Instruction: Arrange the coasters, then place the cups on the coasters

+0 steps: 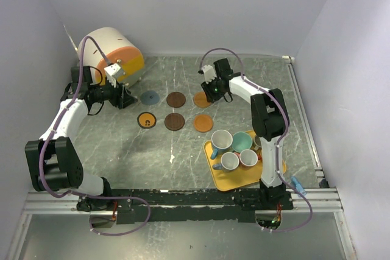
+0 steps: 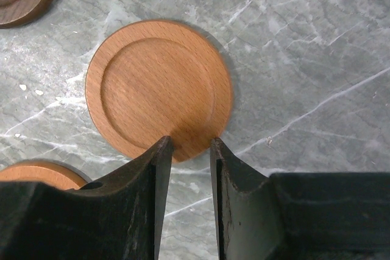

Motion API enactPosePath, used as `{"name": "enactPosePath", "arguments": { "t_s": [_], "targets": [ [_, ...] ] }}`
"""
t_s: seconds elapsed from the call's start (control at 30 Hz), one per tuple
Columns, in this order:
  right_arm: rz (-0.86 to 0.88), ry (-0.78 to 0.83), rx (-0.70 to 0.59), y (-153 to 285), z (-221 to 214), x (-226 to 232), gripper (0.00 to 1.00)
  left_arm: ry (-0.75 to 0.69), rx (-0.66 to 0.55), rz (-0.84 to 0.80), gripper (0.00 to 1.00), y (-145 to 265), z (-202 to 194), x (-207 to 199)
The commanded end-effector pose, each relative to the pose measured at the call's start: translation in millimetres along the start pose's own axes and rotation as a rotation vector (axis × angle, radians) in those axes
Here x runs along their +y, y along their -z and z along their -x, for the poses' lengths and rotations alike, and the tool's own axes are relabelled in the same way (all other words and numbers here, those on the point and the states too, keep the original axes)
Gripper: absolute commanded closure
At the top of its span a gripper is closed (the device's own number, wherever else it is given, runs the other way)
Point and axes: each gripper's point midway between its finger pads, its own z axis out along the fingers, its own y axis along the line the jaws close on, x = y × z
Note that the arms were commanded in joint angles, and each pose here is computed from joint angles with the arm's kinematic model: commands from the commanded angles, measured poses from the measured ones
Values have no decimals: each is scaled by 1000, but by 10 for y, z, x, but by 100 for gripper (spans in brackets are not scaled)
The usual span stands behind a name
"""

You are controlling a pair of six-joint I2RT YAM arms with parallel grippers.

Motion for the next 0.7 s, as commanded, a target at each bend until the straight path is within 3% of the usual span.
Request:
{"name": "enactPosePath", "arguments": {
  "t_s": [0.0,0.33,0.5,0.67],
  "targets": [
    [57,-31,136,-127,-377,202,68,-45,-31,-17,32,27,66,-20],
    [-28,-40,28,149,88,-88,63,-48,-34,-10,32,29,71,-14],
    [-53,-17,-51,518,369,-218,58,-45,-32,-8,32,30,72,-8],
    [-35,82,-64,1023,316,-133,53,-51,-39,0,32,33,96,2]
  ]
}}
